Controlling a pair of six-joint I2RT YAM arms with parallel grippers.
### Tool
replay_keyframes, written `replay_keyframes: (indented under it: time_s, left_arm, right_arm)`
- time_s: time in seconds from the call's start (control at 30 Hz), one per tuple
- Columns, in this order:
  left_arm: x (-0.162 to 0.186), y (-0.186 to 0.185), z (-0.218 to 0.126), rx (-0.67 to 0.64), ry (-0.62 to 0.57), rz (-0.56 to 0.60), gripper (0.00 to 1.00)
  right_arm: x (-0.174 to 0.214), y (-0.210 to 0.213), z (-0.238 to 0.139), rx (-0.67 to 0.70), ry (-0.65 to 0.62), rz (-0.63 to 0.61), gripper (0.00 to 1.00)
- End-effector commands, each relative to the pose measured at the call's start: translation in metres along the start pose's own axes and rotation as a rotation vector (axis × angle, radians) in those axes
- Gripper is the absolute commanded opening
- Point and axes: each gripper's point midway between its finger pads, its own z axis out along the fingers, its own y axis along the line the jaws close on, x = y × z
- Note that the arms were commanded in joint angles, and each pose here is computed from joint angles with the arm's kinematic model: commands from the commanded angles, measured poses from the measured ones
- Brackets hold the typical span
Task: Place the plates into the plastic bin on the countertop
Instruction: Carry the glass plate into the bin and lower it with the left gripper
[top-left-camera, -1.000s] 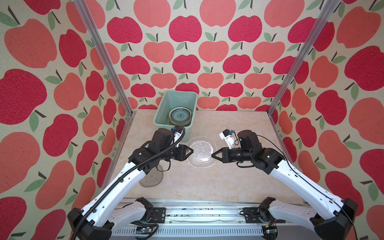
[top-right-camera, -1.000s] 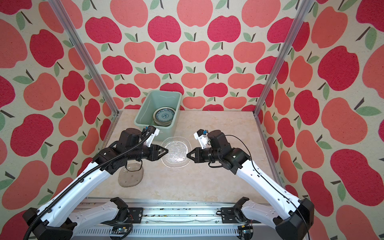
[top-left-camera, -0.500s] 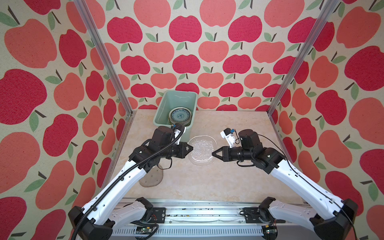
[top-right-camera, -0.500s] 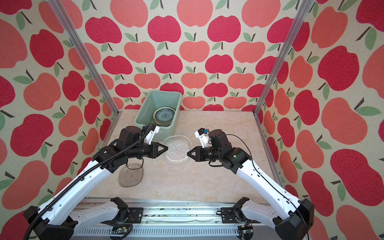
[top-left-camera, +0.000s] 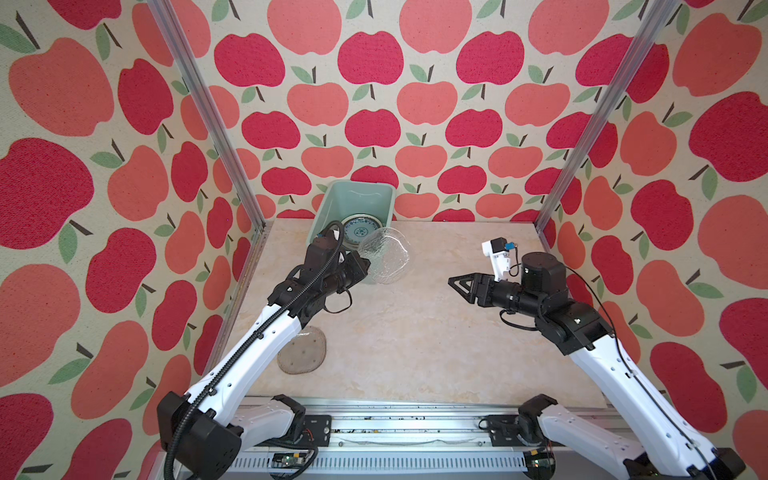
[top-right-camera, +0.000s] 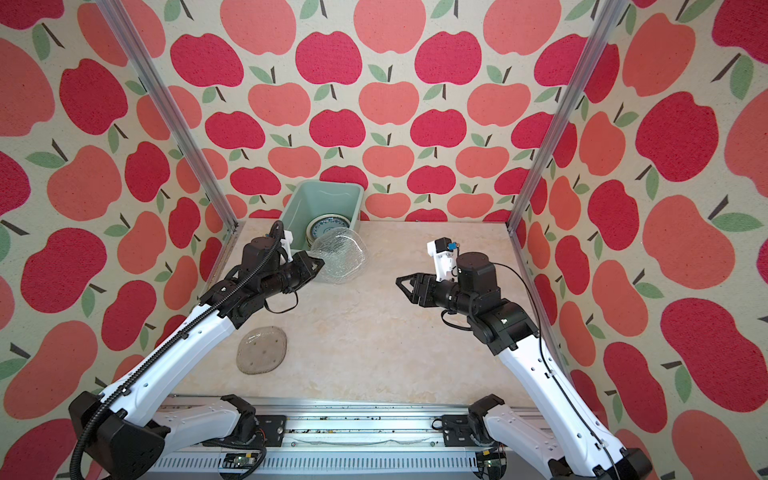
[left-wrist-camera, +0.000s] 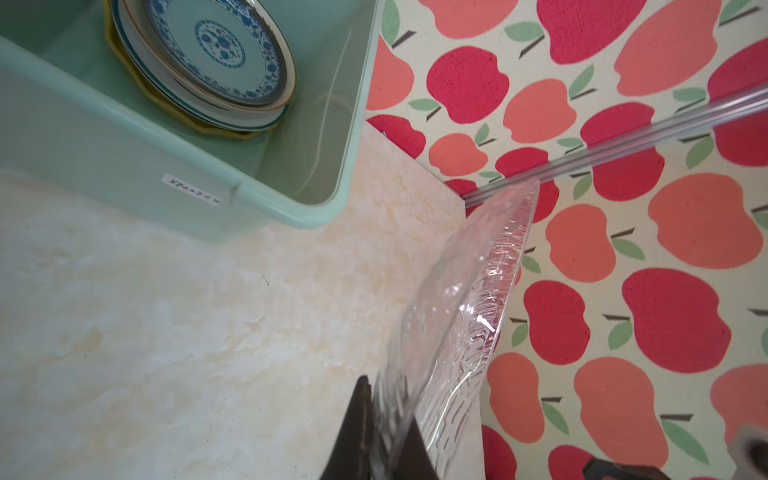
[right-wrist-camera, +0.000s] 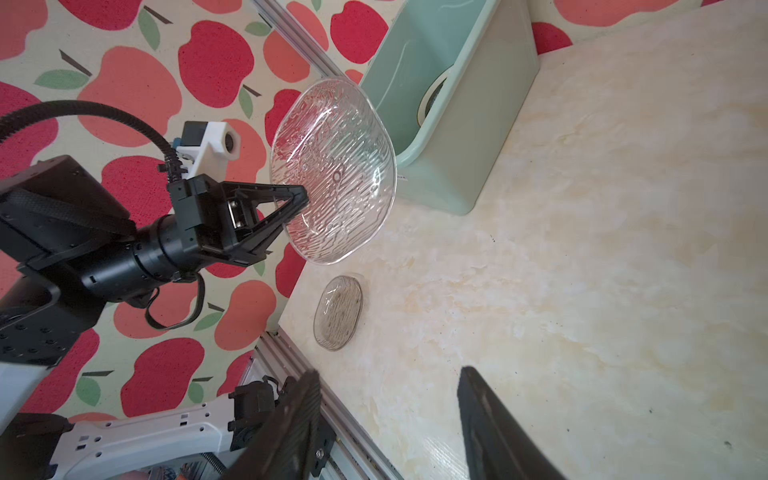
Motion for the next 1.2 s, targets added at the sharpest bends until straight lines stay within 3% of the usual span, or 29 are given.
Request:
replay_keyframes:
  time_s: [0.0, 0.27, 0.37, 0.6, 1.17]
  left_arm:
    - [-0.069, -0.029, 0.015, 0.084, -0.241, -0.195, 0.0]
    - [-0.141, 0.012, 0.088, -0.045, -0.517, -0.529, 0.0]
    - [-0.153, 0.033, 0.115, -0.103, -0.555, -0.608, 0.0]
    - [-0.157, 0.06, 0.165, -0.214, -0.523, -0.639, 0.0]
    - [-0.112, 0.133, 0.205, -0.414, -0.444, -0.692, 0.0]
  right_arm:
    - [-0.013, -0.001, -0.004, -0.002, -0.019, -0.003, 0.56]
    - [-0.033, -0.014, -0.01, -0.005, -0.042, 0.067, 0.55]
    - [-0.037, -0.022, -0.012, 0.0, -0.058, 0.095, 0.55]
    - [-0.044, -0.039, -0.009, -0.001, -0.085, 0.154, 0.54]
    - [-0.044, -0.058, 0.007, -0.002, -0.079, 0.194, 0.54]
